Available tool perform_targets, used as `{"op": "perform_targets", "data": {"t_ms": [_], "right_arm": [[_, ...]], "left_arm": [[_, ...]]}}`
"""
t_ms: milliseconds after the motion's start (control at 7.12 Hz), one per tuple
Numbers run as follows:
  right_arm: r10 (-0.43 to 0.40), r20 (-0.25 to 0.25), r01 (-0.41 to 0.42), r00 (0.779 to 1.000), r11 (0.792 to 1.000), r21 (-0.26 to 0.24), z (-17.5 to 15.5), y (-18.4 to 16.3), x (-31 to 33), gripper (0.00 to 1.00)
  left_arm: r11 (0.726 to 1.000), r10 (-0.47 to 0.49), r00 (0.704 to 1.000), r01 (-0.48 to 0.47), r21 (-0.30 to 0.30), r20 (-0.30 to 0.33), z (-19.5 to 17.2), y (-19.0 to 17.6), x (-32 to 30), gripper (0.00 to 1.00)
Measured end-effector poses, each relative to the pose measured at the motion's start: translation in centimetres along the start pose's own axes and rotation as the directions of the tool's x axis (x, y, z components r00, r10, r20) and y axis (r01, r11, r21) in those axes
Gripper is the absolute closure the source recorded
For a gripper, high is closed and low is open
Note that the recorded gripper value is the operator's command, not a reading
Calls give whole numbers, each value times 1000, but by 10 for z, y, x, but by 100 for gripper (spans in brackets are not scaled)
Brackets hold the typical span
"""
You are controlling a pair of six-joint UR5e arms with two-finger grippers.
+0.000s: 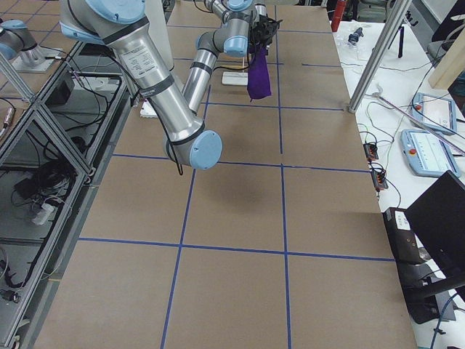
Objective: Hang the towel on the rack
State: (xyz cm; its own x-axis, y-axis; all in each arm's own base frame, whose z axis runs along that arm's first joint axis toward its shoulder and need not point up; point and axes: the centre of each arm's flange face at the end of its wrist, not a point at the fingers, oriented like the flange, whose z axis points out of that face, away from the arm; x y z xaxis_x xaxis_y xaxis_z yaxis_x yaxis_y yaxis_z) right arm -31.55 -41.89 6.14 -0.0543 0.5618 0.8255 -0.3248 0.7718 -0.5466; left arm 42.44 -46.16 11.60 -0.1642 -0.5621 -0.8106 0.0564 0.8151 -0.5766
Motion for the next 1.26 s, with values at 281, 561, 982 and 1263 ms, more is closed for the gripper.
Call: {"op": "perform_targets", "data": {"t_ms": [281, 561, 982, 1263], "right_arm": [[6, 8, -6, 1000, 1000, -1, 1, 1, 0, 100], [4, 12, -4, 1000, 1000, -6, -3, 3, 3, 100], [-2, 4, 2, 1000, 1000, -7, -7, 0, 11, 0], [-3, -5, 3, 1000, 1000, 3, -5, -4, 16, 0]], "left_arm": [[1000, -1, 1000, 2, 25, -23, 5, 2, -2, 100], [999, 7, 1000, -6, 31, -29, 5, 3, -3, 100], [999, 29, 999, -27, 45, -40, -1, 1, -3, 100], [997, 66, 996, -63, 52, -54, -9, 3, 1, 100]]}}
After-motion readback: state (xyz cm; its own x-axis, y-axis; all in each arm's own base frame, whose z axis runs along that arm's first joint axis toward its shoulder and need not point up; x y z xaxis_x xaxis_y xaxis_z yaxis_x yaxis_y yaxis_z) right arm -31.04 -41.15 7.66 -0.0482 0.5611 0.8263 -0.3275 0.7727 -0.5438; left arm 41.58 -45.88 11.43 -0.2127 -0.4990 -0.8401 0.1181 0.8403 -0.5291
